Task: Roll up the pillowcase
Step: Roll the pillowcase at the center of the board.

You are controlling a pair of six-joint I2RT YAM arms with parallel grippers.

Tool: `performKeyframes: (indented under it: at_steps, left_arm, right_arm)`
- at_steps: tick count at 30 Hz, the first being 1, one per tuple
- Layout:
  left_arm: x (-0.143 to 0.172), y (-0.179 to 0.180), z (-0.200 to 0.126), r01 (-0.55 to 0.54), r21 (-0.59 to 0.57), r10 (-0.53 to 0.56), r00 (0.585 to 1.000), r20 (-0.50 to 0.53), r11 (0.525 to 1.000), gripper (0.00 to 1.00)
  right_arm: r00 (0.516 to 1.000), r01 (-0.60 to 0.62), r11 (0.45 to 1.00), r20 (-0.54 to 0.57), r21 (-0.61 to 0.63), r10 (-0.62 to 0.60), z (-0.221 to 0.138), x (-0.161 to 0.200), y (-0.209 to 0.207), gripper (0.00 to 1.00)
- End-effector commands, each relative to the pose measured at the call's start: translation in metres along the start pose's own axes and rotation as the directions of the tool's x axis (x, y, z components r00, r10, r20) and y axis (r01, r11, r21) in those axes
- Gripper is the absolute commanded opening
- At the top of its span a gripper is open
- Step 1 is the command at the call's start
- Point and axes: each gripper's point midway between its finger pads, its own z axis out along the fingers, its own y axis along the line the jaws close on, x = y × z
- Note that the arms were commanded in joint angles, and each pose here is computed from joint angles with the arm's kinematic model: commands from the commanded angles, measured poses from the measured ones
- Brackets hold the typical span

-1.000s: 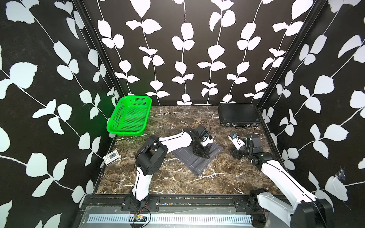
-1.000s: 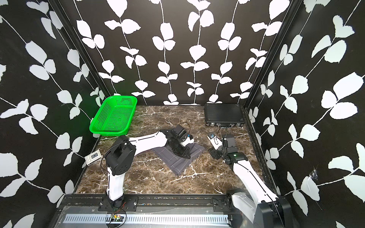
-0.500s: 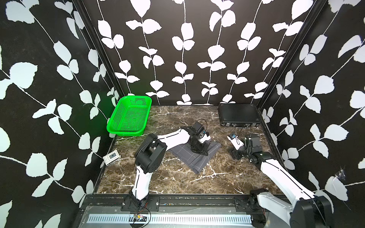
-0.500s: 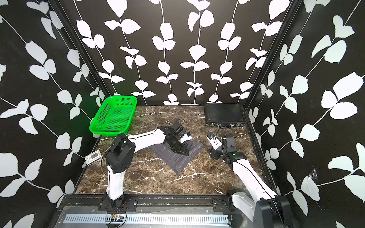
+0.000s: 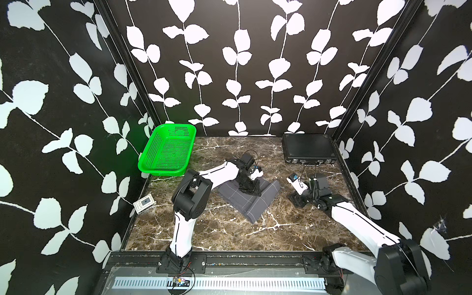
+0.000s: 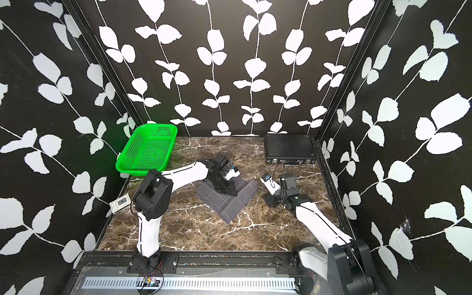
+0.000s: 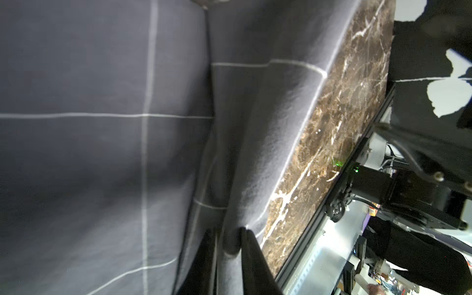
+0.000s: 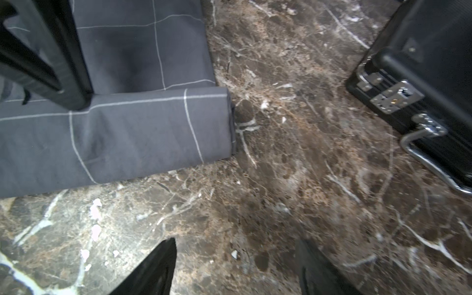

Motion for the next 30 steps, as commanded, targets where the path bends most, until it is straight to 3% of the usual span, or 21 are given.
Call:
performKeyframes:
  at_steps: [1, 6, 14, 22, 27, 30]
  left_arm:
    - [-0.003, 0.009, -0.008, -0.019, -0.029, 0.019, 1.0, -0.003, 0.999, 0.17]
    - [-0.007, 0.018, -0.007, -0.03, -0.038, 0.03, 0.999, -0.015, 0.999, 0.13]
    - [-0.012, 0.021, -0.012, -0.045, -0.079, 0.045, 0.999, -0.006, 0.996, 0.16]
    - [-0.015, -0.004, -0.036, -0.051, -0.117, 0.063, 0.993, 0.1, 0.992, 0.41]
    - [0.001, -0.043, -0.021, -0.177, -0.198, 0.191, 0.98, 0.056, 0.964, 0.63]
    - [0.01, -0.054, -0.009, -0.244, -0.261, 0.257, 0.966, 0.018, 0.934, 0.66]
  right_arm:
    - [0.997, -0.004, 1.0, 0.074, -0.028, 0.006, 0.006, -0.024, 0.007, 0.76]
    - [0.996, 0.074, 0.996, 0.055, -0.055, -0.071, 0.021, -0.036, 0.018, 0.77]
    - [0.964, 0.258, 0.962, -0.037, -0.093, -0.262, 0.06, -0.047, 0.028, 0.75]
    - [0.964, 0.262, 0.96, -0.024, -0.103, -0.266, 0.055, -0.049, 0.031, 0.75]
    - [0.949, 0.299, 0.951, -0.081, -0.073, -0.304, 0.044, -0.032, 0.025, 0.76]
    - [0.953, 0.283, 0.956, -0.088, -0.071, -0.289, 0.039, -0.024, 0.024, 0.76]
